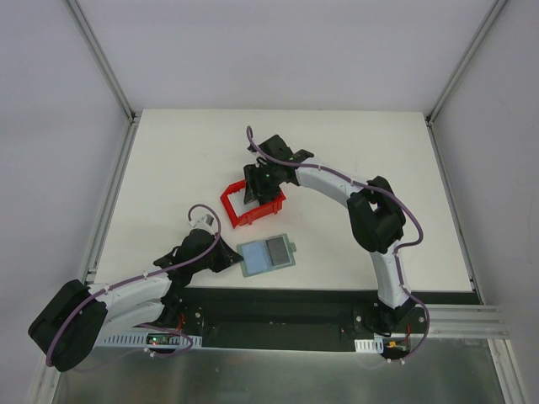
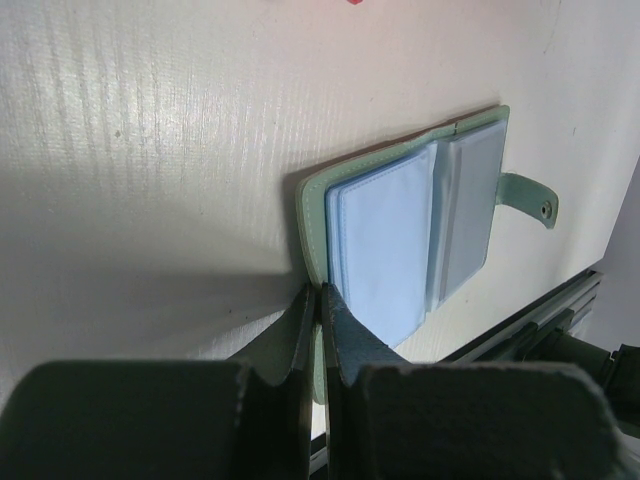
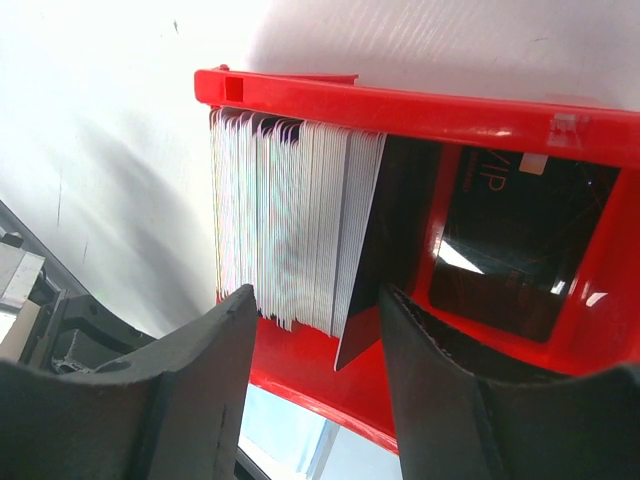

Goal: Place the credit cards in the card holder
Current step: Pick up the credit card from the storage box.

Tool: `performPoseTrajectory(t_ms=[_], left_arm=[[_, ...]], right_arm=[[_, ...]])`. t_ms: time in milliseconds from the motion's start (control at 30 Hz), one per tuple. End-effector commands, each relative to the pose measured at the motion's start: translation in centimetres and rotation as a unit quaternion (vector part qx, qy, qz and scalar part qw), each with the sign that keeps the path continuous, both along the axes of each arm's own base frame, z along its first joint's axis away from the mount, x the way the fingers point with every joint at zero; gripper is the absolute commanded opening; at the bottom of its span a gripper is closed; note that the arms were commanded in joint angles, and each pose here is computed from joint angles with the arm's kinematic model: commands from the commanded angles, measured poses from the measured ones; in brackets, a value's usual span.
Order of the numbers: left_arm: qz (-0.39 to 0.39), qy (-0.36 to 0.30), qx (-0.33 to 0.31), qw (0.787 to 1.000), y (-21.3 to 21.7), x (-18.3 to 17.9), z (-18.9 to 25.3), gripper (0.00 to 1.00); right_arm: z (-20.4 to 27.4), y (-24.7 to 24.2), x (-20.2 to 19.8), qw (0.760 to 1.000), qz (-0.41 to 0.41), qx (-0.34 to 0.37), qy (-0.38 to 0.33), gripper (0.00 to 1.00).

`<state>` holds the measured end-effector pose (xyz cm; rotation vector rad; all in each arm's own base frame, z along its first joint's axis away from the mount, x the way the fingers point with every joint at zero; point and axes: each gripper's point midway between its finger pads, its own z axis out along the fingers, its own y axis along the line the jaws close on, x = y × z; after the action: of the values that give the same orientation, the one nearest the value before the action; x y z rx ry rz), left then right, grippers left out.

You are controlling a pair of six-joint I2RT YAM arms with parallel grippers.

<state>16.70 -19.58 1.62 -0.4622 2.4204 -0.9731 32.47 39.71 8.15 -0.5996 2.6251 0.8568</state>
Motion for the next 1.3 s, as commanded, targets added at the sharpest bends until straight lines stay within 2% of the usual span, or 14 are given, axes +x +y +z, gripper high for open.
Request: performPoseTrajectory(t_ms=[0, 633, 1267], left_arm=[[-0.003, 0.003, 0.010, 1.000, 0.2, 0.0, -0.2, 0.00], [-0.003, 0.004, 0.010, 1.000, 0.2, 0.0, -0.3, 0.00], [-0.002, 0.003, 0.009, 1.000, 0.2, 0.0, -0.3, 0.00]], right_arm=[[3.9, 0.6, 0.7, 0.999, -0.006, 0.038, -0.036, 0.54], [4.5, 0.3, 0.7, 0.996, -0.020, 0.062, -0.056, 0.41], [5.4, -0.9, 1.9, 0.994, -0.044, 0.050, -0.082, 0.17]])
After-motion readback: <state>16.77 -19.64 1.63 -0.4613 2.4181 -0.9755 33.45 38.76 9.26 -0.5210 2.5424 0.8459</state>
